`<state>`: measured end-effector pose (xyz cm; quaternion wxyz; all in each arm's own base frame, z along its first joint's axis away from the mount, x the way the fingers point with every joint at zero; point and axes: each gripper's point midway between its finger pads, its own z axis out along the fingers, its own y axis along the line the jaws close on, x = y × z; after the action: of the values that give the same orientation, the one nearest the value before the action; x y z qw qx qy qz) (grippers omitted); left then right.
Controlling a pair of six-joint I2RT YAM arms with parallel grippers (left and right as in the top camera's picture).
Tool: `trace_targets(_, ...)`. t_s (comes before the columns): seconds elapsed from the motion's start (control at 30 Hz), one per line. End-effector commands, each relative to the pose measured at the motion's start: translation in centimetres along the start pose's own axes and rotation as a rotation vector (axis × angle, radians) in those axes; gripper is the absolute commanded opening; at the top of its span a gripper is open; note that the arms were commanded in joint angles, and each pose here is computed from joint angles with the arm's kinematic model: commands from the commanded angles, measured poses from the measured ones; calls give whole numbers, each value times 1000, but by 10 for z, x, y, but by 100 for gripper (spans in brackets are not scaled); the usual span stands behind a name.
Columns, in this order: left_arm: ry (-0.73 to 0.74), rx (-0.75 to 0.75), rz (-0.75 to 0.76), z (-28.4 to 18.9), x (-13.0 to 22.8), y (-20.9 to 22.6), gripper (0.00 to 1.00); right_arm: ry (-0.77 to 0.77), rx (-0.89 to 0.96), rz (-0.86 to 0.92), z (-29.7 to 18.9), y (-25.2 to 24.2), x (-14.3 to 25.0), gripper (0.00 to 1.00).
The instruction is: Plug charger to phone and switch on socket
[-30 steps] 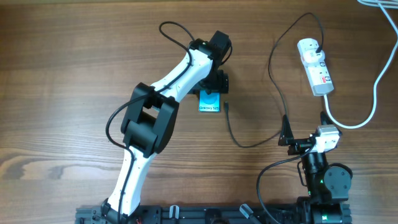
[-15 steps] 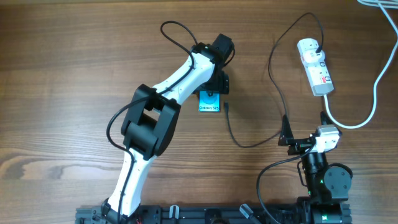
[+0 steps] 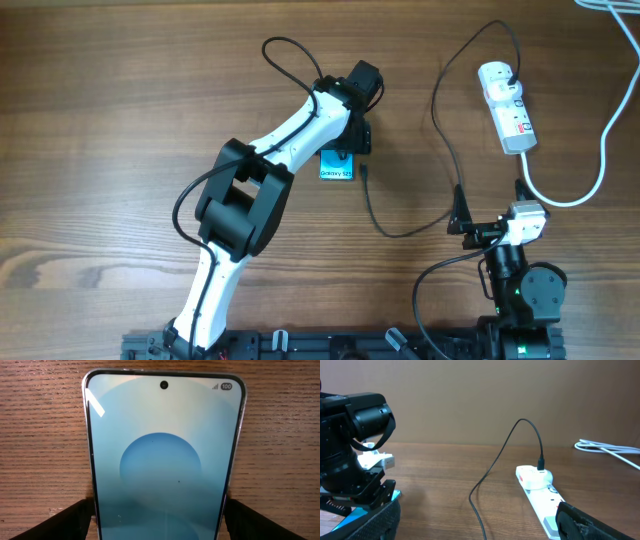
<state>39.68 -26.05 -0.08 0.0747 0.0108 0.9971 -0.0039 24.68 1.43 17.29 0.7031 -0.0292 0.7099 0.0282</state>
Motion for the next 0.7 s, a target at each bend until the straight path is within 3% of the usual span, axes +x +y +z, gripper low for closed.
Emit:
trace_targets(0.0, 43, -22, -5, 19, 15, 2, 80, -6, 10, 1, 0, -1, -1, 100)
trace_targets(0.17, 35, -36, -5, 19, 14, 5, 72, -6, 10, 1, 0, -1, -1, 100)
trace_targets(0.67, 30, -36, -7, 4, 14, 7, 72, -6, 10, 2, 0, -1, -1, 100)
